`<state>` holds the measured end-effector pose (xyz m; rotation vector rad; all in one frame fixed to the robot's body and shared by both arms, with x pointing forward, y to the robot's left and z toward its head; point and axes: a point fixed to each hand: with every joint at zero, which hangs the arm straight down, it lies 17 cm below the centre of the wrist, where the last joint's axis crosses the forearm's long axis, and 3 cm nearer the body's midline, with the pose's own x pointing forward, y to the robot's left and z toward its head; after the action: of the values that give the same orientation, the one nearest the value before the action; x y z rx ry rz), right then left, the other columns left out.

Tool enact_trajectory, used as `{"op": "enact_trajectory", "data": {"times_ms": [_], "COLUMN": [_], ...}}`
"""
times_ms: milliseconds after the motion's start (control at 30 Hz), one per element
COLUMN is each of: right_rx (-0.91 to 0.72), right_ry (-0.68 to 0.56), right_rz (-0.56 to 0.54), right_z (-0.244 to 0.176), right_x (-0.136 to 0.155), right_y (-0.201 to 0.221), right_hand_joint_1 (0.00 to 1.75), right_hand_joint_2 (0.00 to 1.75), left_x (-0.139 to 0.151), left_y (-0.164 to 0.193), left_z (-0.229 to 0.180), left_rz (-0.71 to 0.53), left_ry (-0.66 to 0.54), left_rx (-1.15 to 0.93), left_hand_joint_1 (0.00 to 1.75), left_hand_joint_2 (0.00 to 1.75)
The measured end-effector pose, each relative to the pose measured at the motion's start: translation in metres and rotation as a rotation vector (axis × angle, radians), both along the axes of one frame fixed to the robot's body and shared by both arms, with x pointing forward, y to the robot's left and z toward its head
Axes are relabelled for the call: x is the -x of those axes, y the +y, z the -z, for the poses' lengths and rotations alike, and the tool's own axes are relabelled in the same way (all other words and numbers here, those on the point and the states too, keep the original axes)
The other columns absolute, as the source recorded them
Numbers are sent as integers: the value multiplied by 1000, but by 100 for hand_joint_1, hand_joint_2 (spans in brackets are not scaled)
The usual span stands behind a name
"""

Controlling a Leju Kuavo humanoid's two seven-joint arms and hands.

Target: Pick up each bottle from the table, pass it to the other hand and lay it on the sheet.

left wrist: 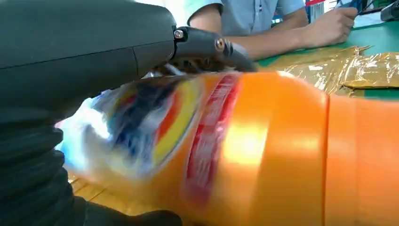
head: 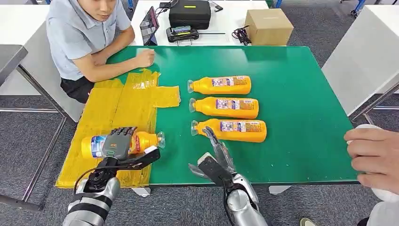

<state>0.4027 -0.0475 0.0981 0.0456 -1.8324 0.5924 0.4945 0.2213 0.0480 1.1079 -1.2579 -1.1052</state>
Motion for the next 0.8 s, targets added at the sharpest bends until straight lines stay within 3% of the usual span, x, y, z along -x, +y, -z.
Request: {"op": "enact_trajectory", "data": {"times_ms": [467,633,800], "right_rx": [2,26,150], "right_ry": [4,-11,-89], "right_rz": [2,19,94], "right_z": [2,3,-2], "right_x": [0,0,1], "right_y": [0,-2,-15], "right_hand_joint_1": [0,0,0], "right_hand_joint_2": [175,175,175], "left_x": [-2,3,22], "left_y": [-4,-8,-27], "left_z": [5,2,-20], "left_rz": [25,26,55], "left_ry": [18,-14,-99], "left_rx": [0,10,41], "left_hand_joint_1": [0,0,0], "left_hand_joint_2": [175,175,175]}}
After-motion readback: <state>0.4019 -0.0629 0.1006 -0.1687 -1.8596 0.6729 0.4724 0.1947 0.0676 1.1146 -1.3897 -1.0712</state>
